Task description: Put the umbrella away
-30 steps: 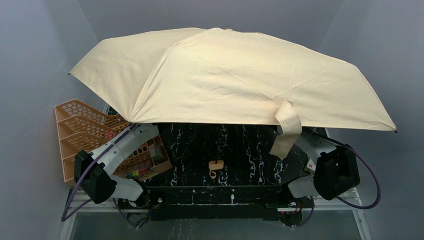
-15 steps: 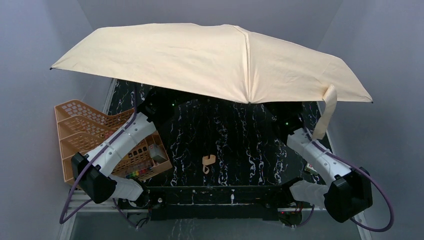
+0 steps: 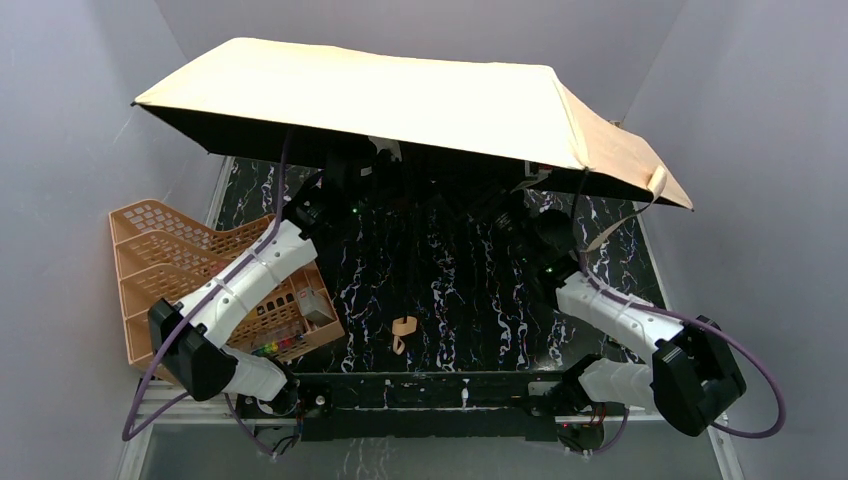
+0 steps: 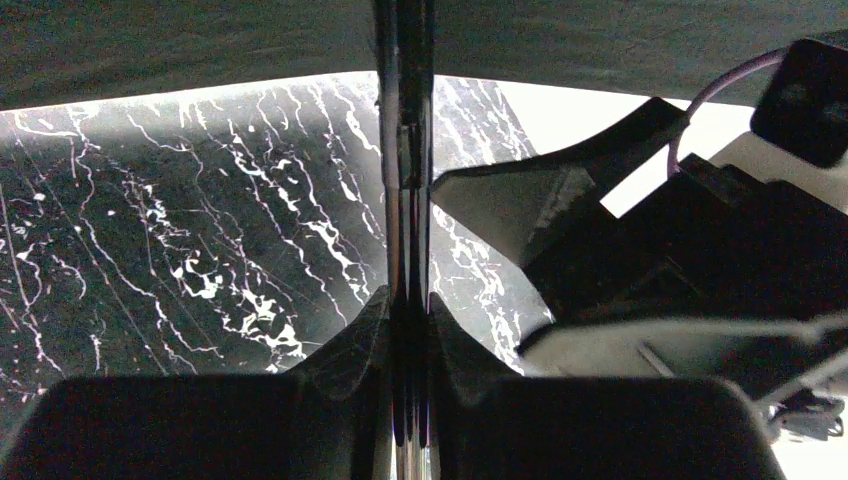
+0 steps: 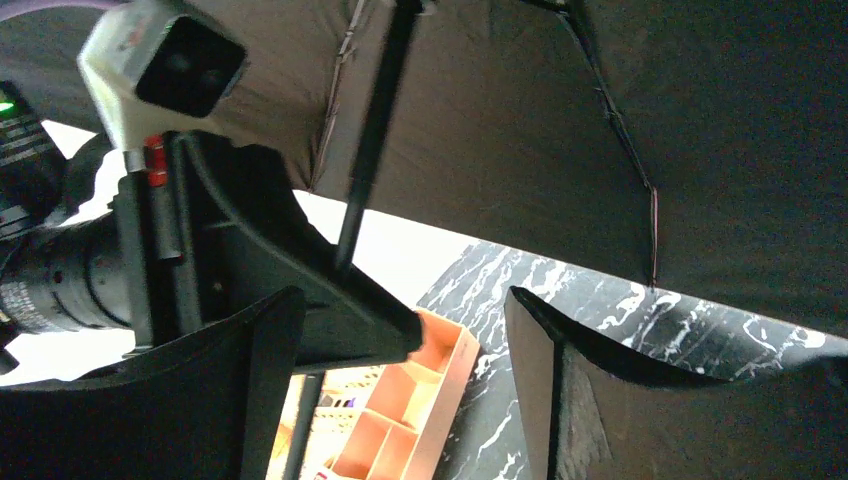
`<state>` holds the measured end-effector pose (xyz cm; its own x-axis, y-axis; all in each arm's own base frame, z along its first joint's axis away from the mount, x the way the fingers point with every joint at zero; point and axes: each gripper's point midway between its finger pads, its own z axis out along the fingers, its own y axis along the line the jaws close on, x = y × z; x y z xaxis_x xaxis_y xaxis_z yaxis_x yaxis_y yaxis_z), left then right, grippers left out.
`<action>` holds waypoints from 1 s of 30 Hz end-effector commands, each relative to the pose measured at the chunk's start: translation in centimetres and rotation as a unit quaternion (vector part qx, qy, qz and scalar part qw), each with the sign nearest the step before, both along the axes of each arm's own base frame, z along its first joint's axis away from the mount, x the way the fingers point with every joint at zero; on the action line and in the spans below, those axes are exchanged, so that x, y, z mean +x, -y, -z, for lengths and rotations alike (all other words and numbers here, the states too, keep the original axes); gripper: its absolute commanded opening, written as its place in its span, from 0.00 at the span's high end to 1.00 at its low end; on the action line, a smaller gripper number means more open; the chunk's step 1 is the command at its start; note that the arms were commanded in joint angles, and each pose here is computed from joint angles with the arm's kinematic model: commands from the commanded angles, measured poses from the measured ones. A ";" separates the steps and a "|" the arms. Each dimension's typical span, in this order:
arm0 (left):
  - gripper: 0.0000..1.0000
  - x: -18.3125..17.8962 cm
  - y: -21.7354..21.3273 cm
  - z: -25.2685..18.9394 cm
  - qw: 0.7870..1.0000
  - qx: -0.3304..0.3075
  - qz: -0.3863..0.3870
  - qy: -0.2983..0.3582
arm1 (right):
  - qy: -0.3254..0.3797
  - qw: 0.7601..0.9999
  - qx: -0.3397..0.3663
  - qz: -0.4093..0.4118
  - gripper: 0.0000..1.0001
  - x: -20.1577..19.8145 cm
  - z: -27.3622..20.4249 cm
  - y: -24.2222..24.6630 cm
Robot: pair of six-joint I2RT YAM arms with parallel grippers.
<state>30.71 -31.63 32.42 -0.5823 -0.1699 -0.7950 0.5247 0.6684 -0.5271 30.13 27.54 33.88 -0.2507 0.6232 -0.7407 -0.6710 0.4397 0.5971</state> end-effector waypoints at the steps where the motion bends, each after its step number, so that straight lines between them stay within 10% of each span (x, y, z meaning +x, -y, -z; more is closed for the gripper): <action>1: 1.00 0.5 0.2 -3.3 0.999 -0.007 0.000 0.052 | 0.083 0.994 0.035 0.055 0.17 -0.1 -4.8 -0.1; 30: 1.00 -1.4 0.5 0.2 0.999 0.026 0.035 0.031 | -0.084 0.983 0.115 0.116 0.28 7.8 -7.5 -1.3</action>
